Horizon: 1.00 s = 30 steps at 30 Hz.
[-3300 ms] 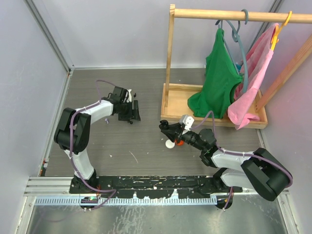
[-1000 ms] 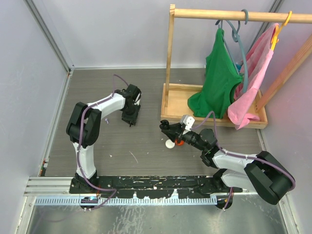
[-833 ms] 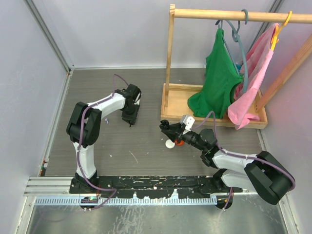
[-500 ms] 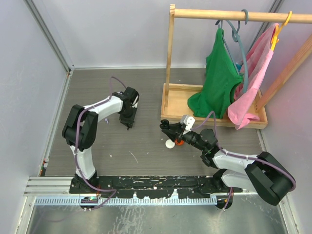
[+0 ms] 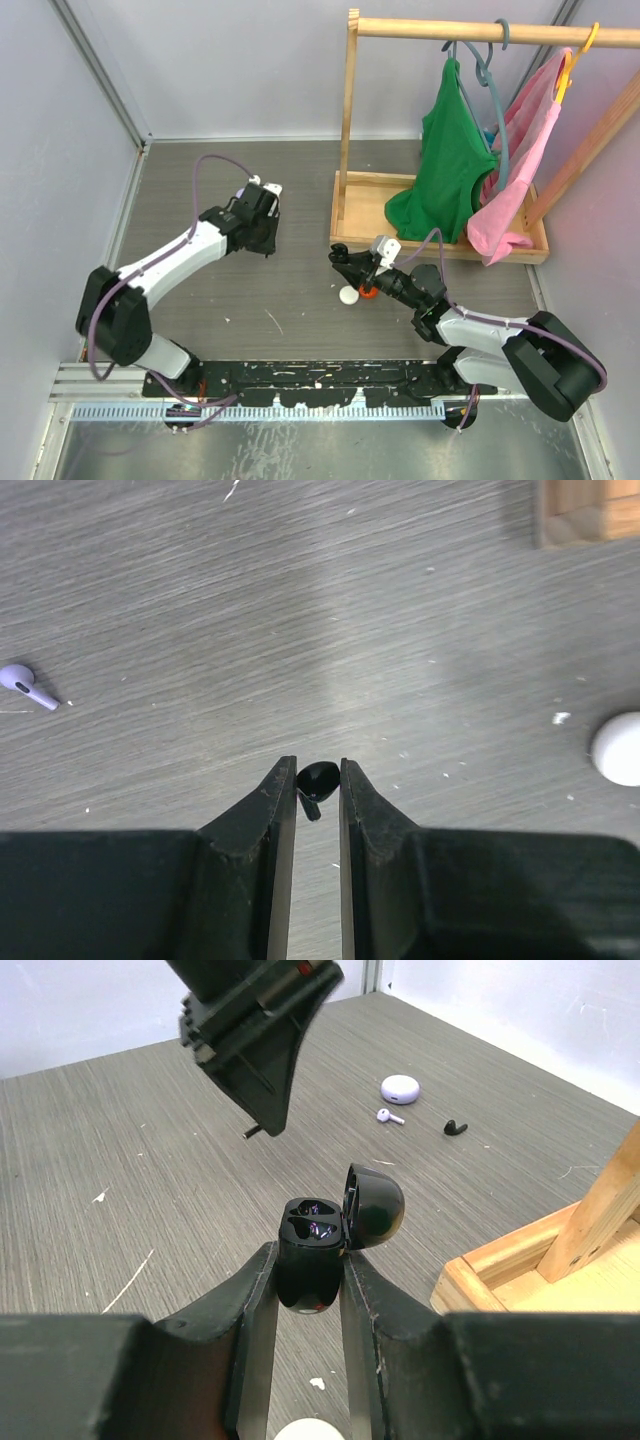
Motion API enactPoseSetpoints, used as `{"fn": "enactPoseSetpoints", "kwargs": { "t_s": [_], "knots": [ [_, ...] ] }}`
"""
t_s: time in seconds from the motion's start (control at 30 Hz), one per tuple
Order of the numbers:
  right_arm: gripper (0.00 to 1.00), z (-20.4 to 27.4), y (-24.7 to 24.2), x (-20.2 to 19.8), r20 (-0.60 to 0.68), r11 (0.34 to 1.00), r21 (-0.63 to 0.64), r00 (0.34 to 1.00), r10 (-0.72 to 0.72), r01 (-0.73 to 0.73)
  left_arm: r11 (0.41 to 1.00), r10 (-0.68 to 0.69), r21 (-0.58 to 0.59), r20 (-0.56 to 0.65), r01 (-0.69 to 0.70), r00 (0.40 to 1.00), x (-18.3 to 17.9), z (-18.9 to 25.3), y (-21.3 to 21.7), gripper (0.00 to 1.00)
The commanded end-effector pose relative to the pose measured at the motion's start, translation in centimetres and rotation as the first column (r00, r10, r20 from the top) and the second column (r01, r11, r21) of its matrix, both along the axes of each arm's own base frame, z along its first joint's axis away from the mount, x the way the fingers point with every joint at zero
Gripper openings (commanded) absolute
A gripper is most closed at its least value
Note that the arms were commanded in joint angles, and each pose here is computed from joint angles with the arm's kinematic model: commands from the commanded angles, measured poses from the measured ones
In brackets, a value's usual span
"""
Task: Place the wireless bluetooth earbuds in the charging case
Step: Pick up the earbud from the center of the board.
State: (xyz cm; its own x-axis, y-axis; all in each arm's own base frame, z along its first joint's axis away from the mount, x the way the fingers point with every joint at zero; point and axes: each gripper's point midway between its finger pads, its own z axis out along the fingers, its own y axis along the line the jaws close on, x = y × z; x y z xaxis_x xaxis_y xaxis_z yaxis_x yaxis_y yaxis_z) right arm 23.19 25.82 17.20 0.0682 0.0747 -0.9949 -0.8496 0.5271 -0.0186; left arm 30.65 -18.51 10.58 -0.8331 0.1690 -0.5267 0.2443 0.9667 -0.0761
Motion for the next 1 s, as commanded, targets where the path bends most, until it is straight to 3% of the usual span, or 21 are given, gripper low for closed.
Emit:
{"fn": "enactPoseSetpoints", "kwargs": {
  "t_s": [0.0, 0.47, 0.97],
  "knots": [
    [0.01, 2.2, 0.0, 0.4, 0.089, 0.999, 0.045, 0.996, -0.02, 0.016, 0.996, 0.03, -0.088, 0.211, -0.012, 0.977, 0.6, 5.0, -1.5, 0.2],
    [0.01, 2.7, -0.2, -0.1, 0.129, 0.998, 0.064, 0.991, -0.031, 0.023, 0.945, -0.018, -0.276, 0.499, 0.178, 0.866, -2.7, 13.6, -8.0, 0.19],
    [0.01, 3.3, -0.1, -0.8, 0.143, 0.993, 0.116, 0.99, -0.006, -0.01, 0.819, 0.007, -0.435, 0.659, 0.374, 0.752, -5.3, 18.1, -11.7, 0.19]
  ]
}}
